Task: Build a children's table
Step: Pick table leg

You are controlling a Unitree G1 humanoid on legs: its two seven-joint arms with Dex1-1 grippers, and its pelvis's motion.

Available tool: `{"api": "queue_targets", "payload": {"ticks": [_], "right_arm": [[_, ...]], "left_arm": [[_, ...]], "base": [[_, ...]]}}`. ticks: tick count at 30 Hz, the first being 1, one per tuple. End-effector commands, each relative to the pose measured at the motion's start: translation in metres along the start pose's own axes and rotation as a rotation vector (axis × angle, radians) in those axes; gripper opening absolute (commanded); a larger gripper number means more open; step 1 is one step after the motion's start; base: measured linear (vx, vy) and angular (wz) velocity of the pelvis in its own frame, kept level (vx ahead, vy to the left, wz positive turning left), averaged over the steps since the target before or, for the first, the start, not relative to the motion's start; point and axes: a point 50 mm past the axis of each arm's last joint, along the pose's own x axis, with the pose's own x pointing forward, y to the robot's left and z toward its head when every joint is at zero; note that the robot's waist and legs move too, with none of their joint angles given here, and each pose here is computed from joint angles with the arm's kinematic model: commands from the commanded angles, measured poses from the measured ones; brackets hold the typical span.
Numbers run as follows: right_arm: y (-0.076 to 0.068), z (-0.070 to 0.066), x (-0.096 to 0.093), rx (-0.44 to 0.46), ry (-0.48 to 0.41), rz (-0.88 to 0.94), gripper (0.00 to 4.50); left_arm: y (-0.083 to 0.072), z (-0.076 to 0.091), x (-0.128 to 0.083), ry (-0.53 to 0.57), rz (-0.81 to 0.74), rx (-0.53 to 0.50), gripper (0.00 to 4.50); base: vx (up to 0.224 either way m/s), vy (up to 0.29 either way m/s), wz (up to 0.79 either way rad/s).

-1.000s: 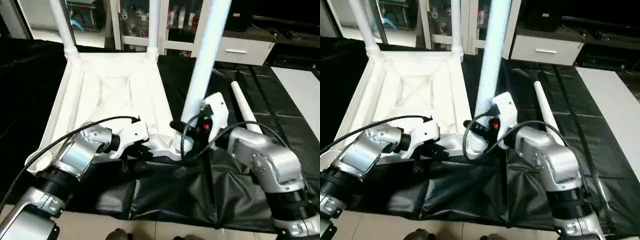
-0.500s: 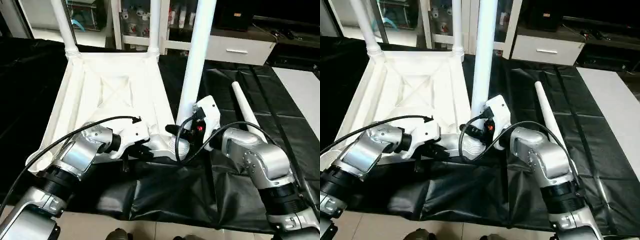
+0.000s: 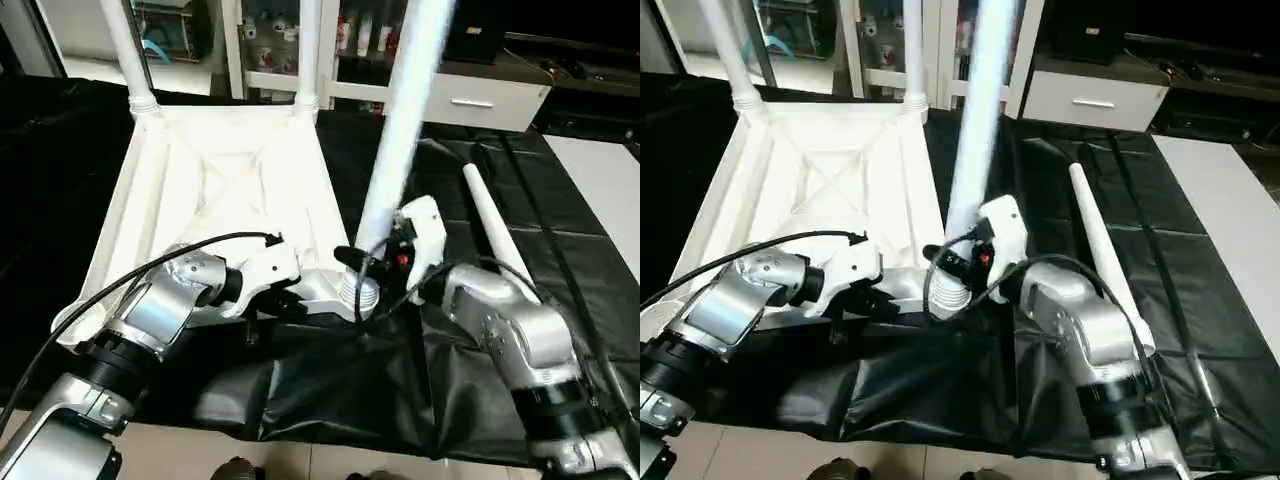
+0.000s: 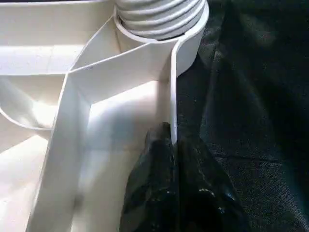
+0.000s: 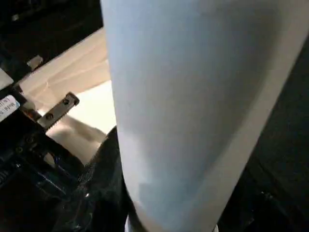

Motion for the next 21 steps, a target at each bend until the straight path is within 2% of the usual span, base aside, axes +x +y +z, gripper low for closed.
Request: {"api": "queue_targets", "payload": {"ticks": [1,6,10,11,15,21], "right_arm": [[-0.009,-0.016,-0.007,0.037,0.043,-0.070,1.88],[-0.006,-0.028,-0.013,0.073,0.000,-0.095,1.88],[-0.003,-0.042,-0.017,0.034,0.027,-0.127,1.88],[-0.002,-0.051,-0.019,0.024,0.050,-0.139,1.88],[0.006,-0.060,-0.020,-0.031,0.119,-0.109,1.88],[0.010,-0.065,-0.017,-0.096,0.237,-0.053,1.88]], "left_arm": [[-0.003,-0.004,0.004,0.023,-0.011,-0.009,0.00],[-0.001,-0.004,0.004,0.020,0.000,-0.009,0.00],[-0.001,-0.004,0.005,0.017,0.003,-0.009,0.00],[-0.001,-0.003,0.005,0.016,0.004,-0.009,0.00],[0.000,-0.003,0.005,0.018,0.009,-0.006,0.00],[0.001,-0.002,0.005,0.018,0.011,-0.007,0.00]], "base": [[0.000,0.000,0.00],[0.000,0.000,0.00],[0.000,0.000,0.00],[0.000,0.000,0.00],[0.000,0.000,0.00],[0.000,0.000,0.00]]}}
